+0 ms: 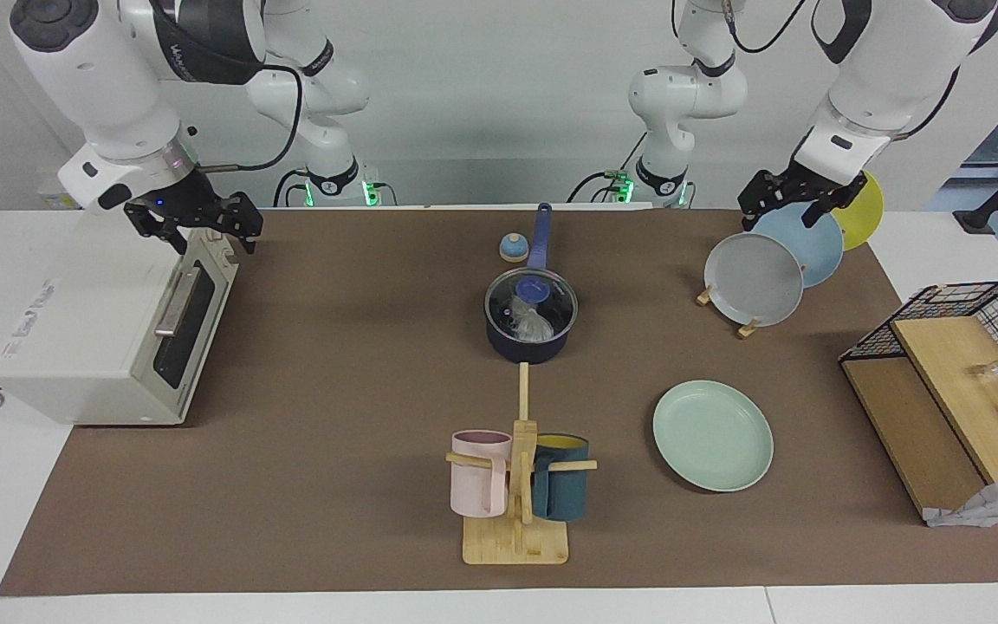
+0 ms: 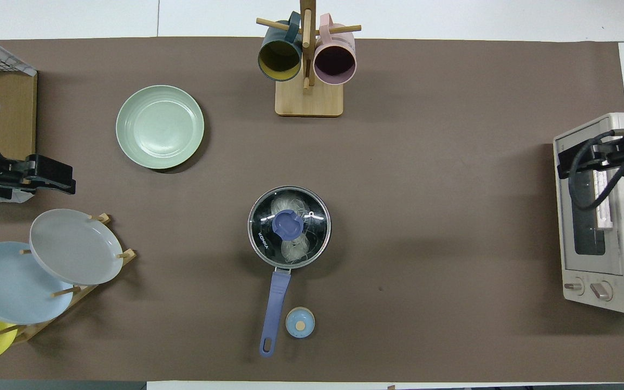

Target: Transfer vermicelli from plate to pot

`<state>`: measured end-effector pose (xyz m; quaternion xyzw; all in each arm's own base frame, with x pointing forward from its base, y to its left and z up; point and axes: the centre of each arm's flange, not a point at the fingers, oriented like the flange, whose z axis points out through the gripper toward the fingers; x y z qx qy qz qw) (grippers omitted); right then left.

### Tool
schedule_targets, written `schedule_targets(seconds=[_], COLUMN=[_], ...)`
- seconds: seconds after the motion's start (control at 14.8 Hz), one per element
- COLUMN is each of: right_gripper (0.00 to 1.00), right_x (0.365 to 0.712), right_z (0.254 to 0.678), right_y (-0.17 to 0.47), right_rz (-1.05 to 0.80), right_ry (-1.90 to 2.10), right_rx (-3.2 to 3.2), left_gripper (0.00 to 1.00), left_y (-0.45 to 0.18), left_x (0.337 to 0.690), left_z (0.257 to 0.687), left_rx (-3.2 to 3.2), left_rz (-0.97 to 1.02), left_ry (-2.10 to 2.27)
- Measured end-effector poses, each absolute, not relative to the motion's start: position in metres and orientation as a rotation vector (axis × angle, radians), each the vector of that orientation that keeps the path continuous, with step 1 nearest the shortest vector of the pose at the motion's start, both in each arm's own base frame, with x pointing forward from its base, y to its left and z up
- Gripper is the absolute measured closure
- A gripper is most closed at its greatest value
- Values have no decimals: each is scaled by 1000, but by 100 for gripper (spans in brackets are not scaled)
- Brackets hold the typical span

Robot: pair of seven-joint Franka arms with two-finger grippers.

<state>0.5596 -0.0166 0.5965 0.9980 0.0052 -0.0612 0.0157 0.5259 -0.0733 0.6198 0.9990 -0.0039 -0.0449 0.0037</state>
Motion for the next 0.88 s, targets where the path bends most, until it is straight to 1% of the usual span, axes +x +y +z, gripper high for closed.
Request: schedule_targets(seconds=[0.27,0.88], right_gripper=[0,0], right_x=[552,551], right_z=[593,594], right_y=[-23,-42], right_rz=[-229,-216], right_ry=[24,-6], right_rx=[3106,3111], left_gripper=[0,0], left_y=[-72,-72], left_x=[526,526], left_z=[620,620], left_rx=[3131,3131], left_rz=[-141,-141], left_ry=[-10,-9])
